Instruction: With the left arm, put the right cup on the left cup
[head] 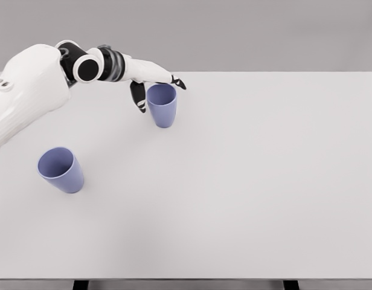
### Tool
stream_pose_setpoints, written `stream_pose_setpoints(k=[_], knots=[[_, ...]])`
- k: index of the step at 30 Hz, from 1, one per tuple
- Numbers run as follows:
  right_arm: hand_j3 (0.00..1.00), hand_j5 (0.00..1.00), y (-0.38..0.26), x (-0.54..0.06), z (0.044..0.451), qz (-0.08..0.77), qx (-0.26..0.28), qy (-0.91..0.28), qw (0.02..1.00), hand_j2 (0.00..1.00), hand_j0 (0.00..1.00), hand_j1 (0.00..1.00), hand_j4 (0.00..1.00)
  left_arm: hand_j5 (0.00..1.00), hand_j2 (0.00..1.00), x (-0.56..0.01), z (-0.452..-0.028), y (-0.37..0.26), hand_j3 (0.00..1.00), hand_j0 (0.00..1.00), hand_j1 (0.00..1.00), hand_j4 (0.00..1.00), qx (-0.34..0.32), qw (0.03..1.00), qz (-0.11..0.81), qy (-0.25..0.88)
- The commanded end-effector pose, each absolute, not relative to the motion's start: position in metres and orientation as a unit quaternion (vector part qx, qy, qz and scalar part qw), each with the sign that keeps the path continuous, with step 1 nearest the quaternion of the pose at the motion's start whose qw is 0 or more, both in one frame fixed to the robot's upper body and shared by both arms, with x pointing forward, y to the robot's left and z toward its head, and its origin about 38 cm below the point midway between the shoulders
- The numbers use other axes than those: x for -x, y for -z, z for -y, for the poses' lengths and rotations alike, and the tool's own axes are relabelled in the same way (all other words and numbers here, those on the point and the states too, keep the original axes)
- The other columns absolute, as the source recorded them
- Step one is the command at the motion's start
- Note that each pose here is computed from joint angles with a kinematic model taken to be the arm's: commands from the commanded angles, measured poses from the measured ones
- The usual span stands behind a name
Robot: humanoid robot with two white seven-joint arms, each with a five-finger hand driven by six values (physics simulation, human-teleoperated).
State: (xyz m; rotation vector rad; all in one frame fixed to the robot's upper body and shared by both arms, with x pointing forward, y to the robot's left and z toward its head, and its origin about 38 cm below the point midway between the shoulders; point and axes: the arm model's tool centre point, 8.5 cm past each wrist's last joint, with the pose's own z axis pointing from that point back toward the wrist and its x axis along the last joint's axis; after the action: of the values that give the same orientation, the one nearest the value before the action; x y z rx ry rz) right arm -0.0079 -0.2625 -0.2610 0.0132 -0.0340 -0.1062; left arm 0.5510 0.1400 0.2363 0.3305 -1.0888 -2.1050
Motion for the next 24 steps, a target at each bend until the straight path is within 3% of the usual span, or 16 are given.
stream_pose_setpoints(k=[1,24], knots=[[1.0,1.0,0.261,0.0076,0.2625,0.017,-0.007,0.053,0.998,1.0,1.0,1.0,1.0,0.99,0.99,-0.5522,-0.1397,-0.2357,0.99,0.99,0.99,0.99,-0.13,0.368,0.423,0.818],[1.0,1.0,0.261,0.0082,0.2625,0.017,-0.007,0.053,0.998,1.0,1.0,1.0,1.0,0.91,0.91,-0.5515,-0.1356,-0.2299,0.91,0.91,0.91,0.91,-0.126,0.369,0.419,0.82]])
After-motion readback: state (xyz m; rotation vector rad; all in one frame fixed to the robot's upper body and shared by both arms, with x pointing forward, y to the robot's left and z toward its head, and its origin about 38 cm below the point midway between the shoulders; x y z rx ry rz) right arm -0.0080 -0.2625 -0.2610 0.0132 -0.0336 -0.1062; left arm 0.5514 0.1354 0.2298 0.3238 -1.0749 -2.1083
